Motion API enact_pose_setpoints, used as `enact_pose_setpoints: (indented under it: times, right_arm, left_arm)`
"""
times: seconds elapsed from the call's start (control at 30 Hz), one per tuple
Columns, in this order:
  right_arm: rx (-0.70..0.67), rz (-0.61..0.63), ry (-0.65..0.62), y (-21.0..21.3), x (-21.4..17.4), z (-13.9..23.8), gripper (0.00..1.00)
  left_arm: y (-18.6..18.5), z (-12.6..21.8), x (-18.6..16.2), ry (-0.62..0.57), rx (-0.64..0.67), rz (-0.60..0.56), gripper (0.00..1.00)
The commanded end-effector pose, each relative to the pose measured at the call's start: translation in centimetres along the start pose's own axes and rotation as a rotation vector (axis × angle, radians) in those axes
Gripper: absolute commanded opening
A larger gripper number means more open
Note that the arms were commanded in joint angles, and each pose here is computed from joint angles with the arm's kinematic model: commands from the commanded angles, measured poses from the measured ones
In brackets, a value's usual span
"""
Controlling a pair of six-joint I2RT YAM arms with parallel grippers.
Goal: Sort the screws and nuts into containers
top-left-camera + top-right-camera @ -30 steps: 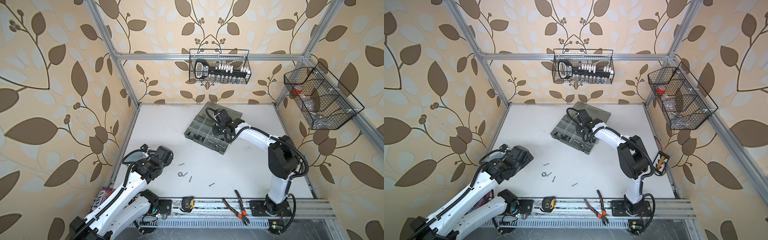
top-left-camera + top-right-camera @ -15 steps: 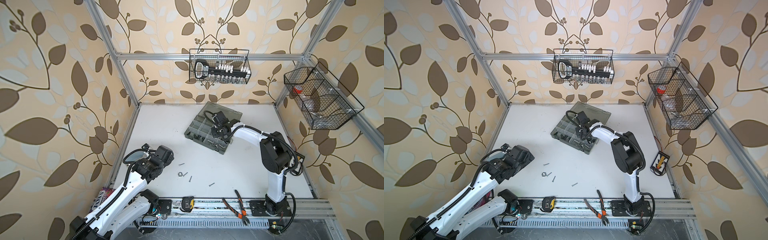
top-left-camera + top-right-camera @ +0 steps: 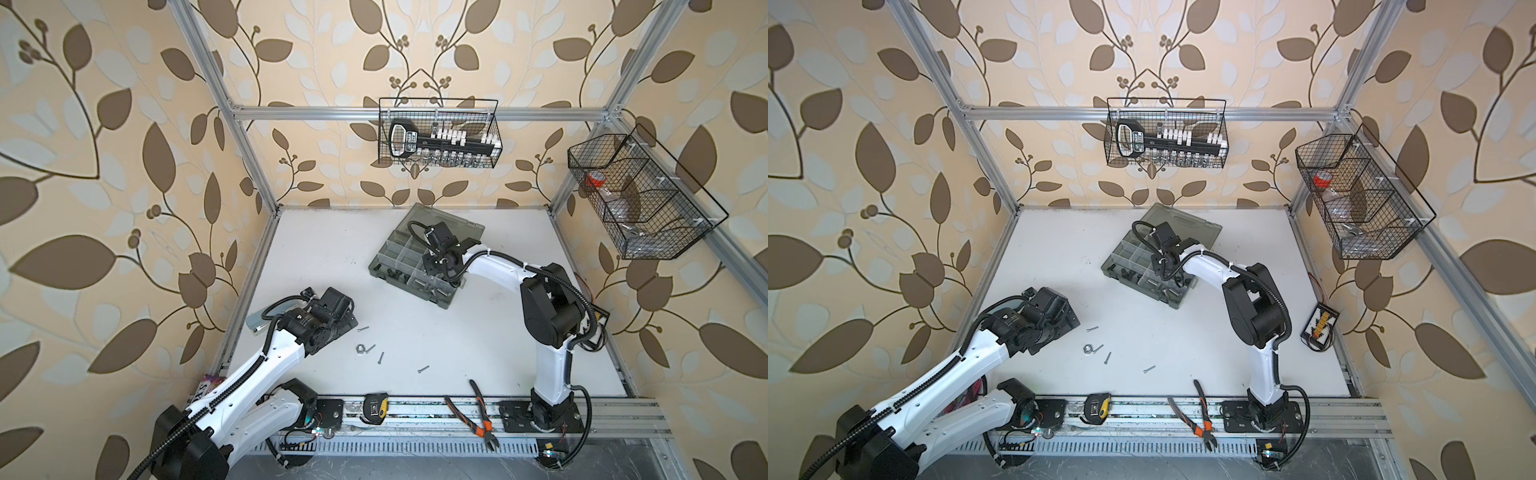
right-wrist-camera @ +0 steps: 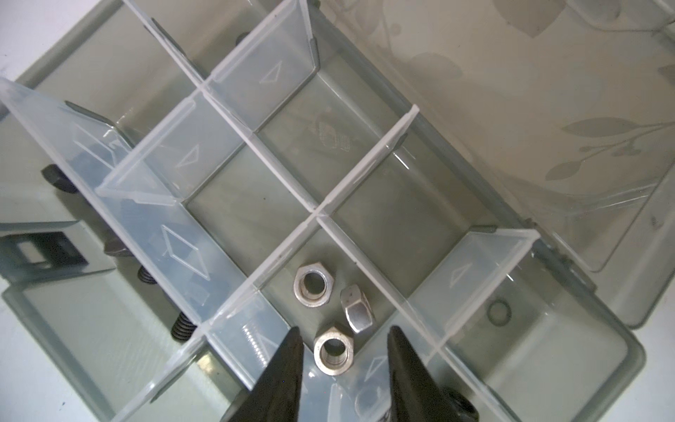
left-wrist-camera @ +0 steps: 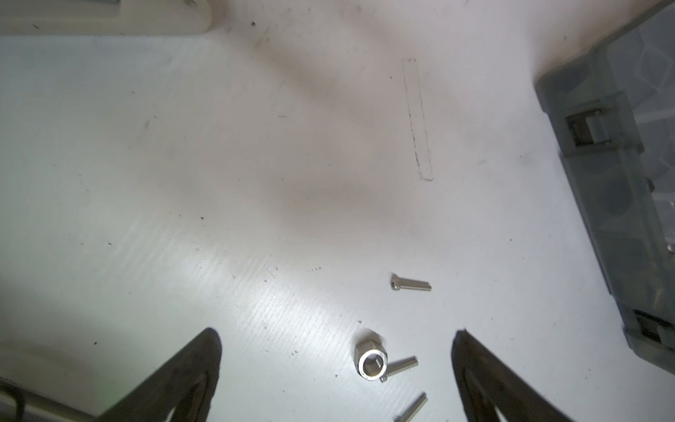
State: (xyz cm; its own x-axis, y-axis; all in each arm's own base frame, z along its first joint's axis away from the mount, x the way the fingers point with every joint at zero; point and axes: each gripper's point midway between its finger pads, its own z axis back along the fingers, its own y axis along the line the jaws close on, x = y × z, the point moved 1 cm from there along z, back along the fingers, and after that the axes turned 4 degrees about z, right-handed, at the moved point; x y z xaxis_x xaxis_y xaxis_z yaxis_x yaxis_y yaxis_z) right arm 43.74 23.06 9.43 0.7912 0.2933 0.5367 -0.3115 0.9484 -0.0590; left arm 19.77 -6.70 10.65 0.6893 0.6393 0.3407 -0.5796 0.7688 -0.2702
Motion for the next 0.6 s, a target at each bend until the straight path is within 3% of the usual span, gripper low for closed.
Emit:
enact_pose_setpoints:
  times: [0.0, 0.3, 0.4, 0.47, 0.57]
  right_arm:
    - [0.012, -0.017, -0.066, -0.4, 1.7, 3.3, 0.44]
    - [0.009, -0.064, -0.197, -1.6, 2.4, 8.6, 0.63]
    - [-0.004, -0.087, -0.232, -2.3, 1.9, 10.1, 0.80]
    - [-0.014, -0.101, -0.249, -2.7, 1.6, 10.9, 1.00]
    - [-0.032, -0.118, -0.258, -3.2, 0.9, 11.7, 1.00]
  left_arm:
    - [-1.4, 0.2, -0.8, 0.060, -0.058, -0.029, 0.95]
    - [-2.1, -1.1, -4.2, 0.177, -0.073, -0.076, 0.83]
    - [-2.2, -1.5, -5.4, 0.206, -0.056, -0.102, 0.80]
    - [-2.4, -1.9, -6.1, 0.223, -0.043, -0.118, 0.78]
    - [-2.5, -2.3, -6.7, 0.239, -0.014, -0.139, 0.74]
